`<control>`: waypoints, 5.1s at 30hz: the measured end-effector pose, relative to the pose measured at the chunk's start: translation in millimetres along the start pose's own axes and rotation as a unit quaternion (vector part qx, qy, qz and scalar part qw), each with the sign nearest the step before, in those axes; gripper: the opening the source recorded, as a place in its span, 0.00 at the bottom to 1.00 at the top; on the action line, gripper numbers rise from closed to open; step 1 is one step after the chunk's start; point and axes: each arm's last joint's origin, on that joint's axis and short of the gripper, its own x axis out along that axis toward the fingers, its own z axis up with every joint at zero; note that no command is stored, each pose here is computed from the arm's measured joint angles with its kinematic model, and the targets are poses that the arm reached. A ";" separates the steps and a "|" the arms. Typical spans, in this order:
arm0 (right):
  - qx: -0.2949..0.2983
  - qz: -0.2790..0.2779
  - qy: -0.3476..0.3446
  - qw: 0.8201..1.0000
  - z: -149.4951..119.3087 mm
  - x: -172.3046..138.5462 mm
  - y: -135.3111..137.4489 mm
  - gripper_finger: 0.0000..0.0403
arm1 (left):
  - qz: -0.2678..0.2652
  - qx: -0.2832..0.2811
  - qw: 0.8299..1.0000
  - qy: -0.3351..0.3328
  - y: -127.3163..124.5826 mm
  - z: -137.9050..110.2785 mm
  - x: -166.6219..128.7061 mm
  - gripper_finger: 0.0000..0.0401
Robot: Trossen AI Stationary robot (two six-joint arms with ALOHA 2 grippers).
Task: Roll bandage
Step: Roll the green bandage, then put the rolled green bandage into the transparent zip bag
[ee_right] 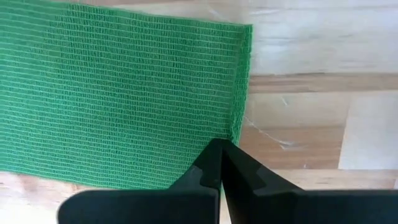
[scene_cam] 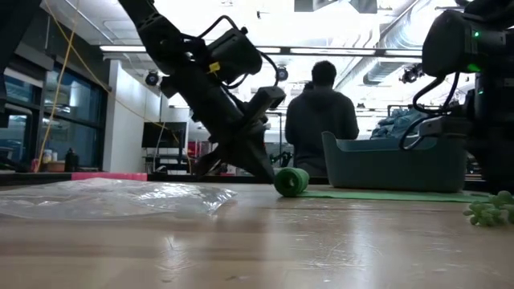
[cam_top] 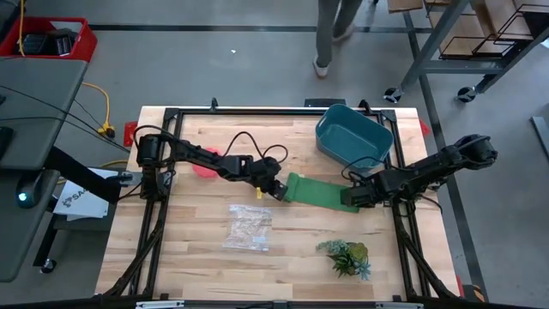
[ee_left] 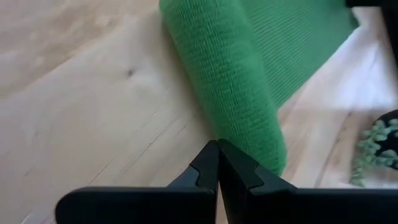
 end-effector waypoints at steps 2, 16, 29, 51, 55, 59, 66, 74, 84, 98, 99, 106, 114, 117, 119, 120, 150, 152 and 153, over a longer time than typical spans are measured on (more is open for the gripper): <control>0.000 0.005 -0.004 1.000 0.3 -0.8 0.0 0.00 | -0.005 0.001 1.000 -0.006 -3.0 2.5 -0.5 0.00; 0.016 0.133 -0.046 0.990 9.4 -34.7 -10.0 0.00 | -0.161 0.046 0.985 -0.040 -53.9 36.1 3.4 0.00; -0.008 0.116 -0.042 0.992 1.6 -41.8 -27.7 0.00 | 0.098 0.110 0.989 -0.032 -35.8 31.6 -61.8 0.00; -0.009 0.100 -0.055 0.993 -3.9 -39.8 -32.0 0.00 | 0.023 -0.031 0.999 -0.009 -57.7 26.9 10.8 0.00; -0.009 0.101 -0.056 0.993 -3.8 -39.8 -31.9 0.00 | -0.036 0.013 0.999 -0.025 -92.7 46.7 -5.7 0.00; -0.012 0.101 -0.056 0.993 -3.8 -39.8 -31.8 0.00 | -0.046 0.040 0.997 -0.044 -110.1 61.4 -24.1 0.00; -0.029 0.099 -0.036 0.994 -7.7 -40.1 -32.7 0.00 | -0.026 0.053 0.997 -0.043 -108.7 66.6 -36.5 0.00; -0.054 0.137 0.020 0.989 -25.7 -40.7 -26.6 0.00 | -0.001 0.047 0.999 -0.018 -94.7 44.6 -18.6 0.00; -0.095 0.235 0.037 0.967 -46.8 -44.4 -12.7 0.00 | -0.014 -0.020 1.000 0.002 -76.1 37.0 44.2 0.00; -0.106 0.190 0.028 0.976 -58.9 -42.9 -38.3 0.00 | -0.006 -0.069 0.998 -0.005 -81.5 38.5 86.3 0.00; -0.106 0.193 0.026 0.975 -59.2 -43.1 -38.3 0.00 | -0.002 -0.070 0.997 -0.005 -81.2 38.3 88.4 0.00; -0.103 0.213 -0.004 0.972 -57.2 -45.1 -38.4 0.00 | -0.105 -0.059 0.992 -0.034 -110.0 53.2 94.4 0.00; -0.136 0.155 -0.070 0.976 -48.7 -81.6 -45.9 0.00 | -0.152 0.012 0.986 -0.059 -131.0 87.8 47.8 0.00; -0.147 0.140 -0.084 0.975 -45.3 -95.1 -47.4 0.00 | -0.157 0.052 0.982 -0.089 -134.3 104.2 22.7 0.00; -0.151 0.146 -0.088 0.974 -45.1 -101.6 -46.5 0.00 | -0.158 0.084 0.978 -0.106 -136.1 112.9 6.5 0.00; -0.150 0.149 -0.090 0.973 -45.1 -102.7 -46.0 0.00 | -0.156 0.099 0.977 -0.111 -136.5 116.7 -1.7 0.00; -0.141 0.199 -0.085 0.966 -39.5 -100.1 -17.1 0.08 | -0.117 0.392 0.881 0.237 -99.4 -110.4 -159.2 0.35; -0.147 0.196 -0.082 0.966 -38.8 -100.0 -16.7 0.11 | -0.123 0.440 0.855 0.245 -101.1 -119.5 -149.1 0.44; -0.150 0.194 -0.080 0.966 -38.4 -99.8 -16.4 0.13 | -0.121 0.462 0.844 0.246 -101.5 -123.2 -143.9 0.48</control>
